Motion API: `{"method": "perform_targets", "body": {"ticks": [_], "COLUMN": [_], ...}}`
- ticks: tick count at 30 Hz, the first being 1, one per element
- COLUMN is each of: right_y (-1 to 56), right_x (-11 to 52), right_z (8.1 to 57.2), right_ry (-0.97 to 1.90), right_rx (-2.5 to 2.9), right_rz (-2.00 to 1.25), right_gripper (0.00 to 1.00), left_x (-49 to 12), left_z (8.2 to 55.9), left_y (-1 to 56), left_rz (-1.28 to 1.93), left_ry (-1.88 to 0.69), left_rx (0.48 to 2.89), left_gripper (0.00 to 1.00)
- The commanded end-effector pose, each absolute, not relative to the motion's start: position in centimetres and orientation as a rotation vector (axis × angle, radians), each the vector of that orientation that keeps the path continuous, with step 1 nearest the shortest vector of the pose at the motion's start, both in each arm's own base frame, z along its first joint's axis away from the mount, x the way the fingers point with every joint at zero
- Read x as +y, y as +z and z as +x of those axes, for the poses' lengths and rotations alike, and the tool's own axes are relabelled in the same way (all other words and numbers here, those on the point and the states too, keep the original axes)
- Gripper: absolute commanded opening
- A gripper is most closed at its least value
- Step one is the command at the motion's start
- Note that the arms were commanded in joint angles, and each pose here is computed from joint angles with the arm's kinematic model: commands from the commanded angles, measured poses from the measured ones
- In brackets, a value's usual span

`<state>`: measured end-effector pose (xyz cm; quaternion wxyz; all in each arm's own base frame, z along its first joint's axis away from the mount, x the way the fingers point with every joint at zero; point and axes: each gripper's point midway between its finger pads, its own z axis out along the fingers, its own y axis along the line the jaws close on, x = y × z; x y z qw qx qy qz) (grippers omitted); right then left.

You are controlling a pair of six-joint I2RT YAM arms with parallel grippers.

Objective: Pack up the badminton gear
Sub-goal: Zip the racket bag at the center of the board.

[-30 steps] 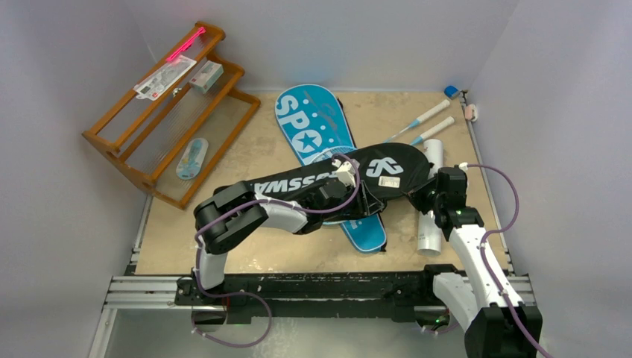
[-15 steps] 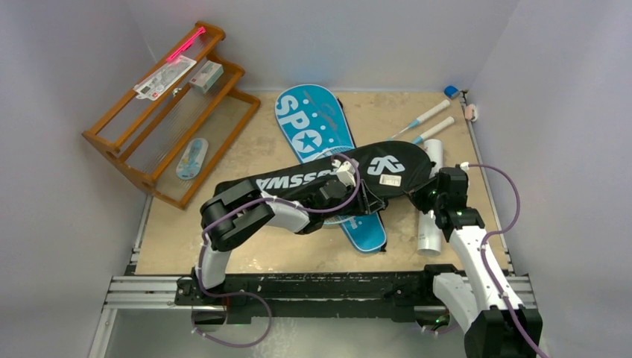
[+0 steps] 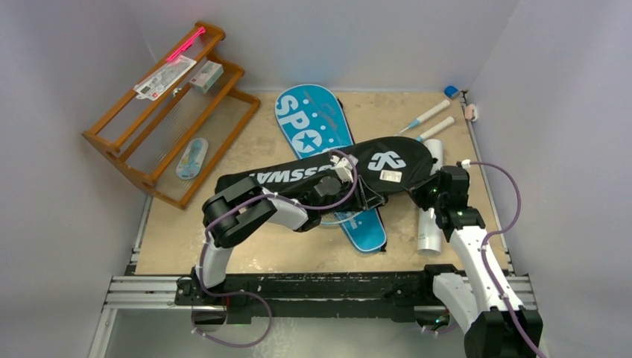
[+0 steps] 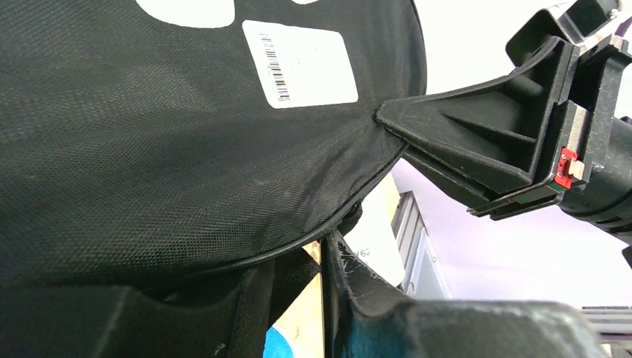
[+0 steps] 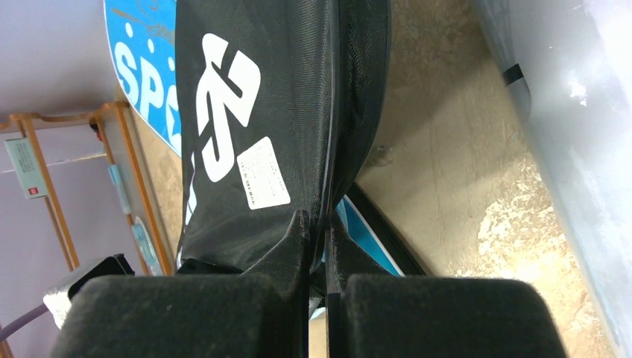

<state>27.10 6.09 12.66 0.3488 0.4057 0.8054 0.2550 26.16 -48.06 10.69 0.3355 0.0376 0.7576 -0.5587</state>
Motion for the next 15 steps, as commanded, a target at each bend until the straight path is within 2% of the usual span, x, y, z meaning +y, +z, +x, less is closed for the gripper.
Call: {"method": "perform_targets", "body": {"ticks": [1, 6, 11, 15], "right_y": [13.6, 12.9, 12.0, 11.6], "right_x": [8.1, 8.2, 7.9, 7.4], "right_z": [26.4, 26.4, 26.4, 26.8], "right_ry": [0.772, 0.777, 0.744, 0.708], "right_rx": [2.146, 2.159, 2.174, 2.170], "right_rz": [0.953, 0.960, 0.975, 0.997], "right_gripper": [0.00, 0.00, 0.00, 0.00], "left_x": [-47.9, -47.6, -46.9, -46.4], "left_z": [28.0, 27.9, 28.0, 28.7], "left_y": [15.3, 15.6, 15.6, 13.4], "left_rz": [0.099, 0.112, 0.110, 0.088], "left_ry": [-1.527, -1.517, -1.461, -1.331], "left_rx": [1.766, 1.754, 1.775, 1.916], "left_gripper": [0.22, 0.00, 0.00, 0.00]}}
